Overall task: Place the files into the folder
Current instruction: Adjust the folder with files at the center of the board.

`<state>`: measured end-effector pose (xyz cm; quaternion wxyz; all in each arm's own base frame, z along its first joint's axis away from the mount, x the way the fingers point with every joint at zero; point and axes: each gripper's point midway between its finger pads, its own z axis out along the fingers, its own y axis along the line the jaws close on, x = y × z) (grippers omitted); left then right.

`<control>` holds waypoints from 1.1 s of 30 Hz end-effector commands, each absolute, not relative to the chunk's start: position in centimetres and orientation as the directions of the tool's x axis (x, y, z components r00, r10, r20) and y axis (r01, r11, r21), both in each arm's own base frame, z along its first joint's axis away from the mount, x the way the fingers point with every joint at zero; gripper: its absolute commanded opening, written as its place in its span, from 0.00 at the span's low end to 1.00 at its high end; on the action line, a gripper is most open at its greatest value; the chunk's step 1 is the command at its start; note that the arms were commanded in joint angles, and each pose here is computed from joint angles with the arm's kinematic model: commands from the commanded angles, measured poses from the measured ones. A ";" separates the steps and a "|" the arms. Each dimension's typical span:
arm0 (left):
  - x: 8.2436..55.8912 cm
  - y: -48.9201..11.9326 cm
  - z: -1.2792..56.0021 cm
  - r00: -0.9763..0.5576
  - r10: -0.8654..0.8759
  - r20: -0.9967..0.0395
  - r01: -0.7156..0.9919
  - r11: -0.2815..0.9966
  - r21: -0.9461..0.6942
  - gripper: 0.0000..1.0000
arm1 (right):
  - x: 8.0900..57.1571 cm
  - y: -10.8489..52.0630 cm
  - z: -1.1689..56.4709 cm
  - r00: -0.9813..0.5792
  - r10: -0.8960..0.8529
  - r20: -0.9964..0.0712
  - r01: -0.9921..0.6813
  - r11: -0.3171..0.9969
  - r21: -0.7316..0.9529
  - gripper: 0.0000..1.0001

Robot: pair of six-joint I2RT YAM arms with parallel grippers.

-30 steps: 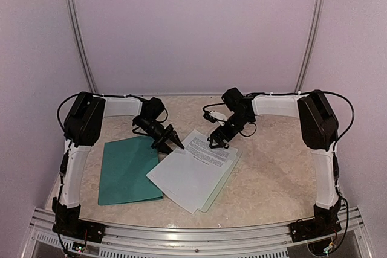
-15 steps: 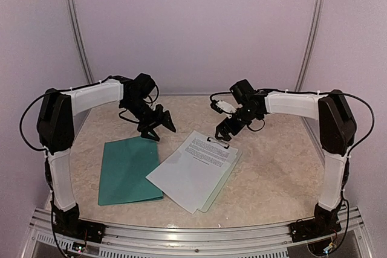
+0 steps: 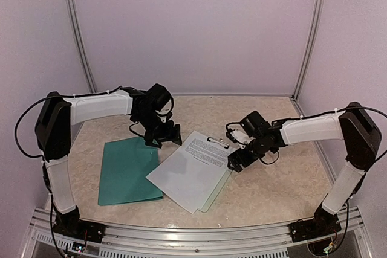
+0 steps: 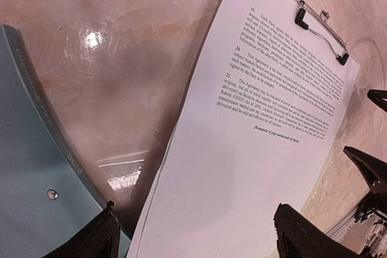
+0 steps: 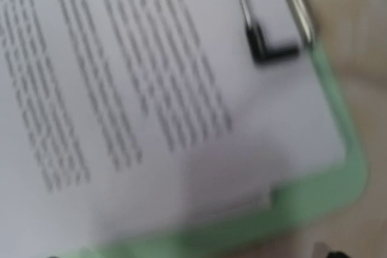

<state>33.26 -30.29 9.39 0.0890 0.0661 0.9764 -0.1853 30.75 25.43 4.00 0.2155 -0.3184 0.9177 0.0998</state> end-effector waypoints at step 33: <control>34.4 -35.1 2.0 -0.998 -0.036 -0.044 -0.011 0.880 -0.475 0.86 | 36.7 29.2 2.2 -0.764 -0.285 -0.579 -0.510 0.816 0.272 0.96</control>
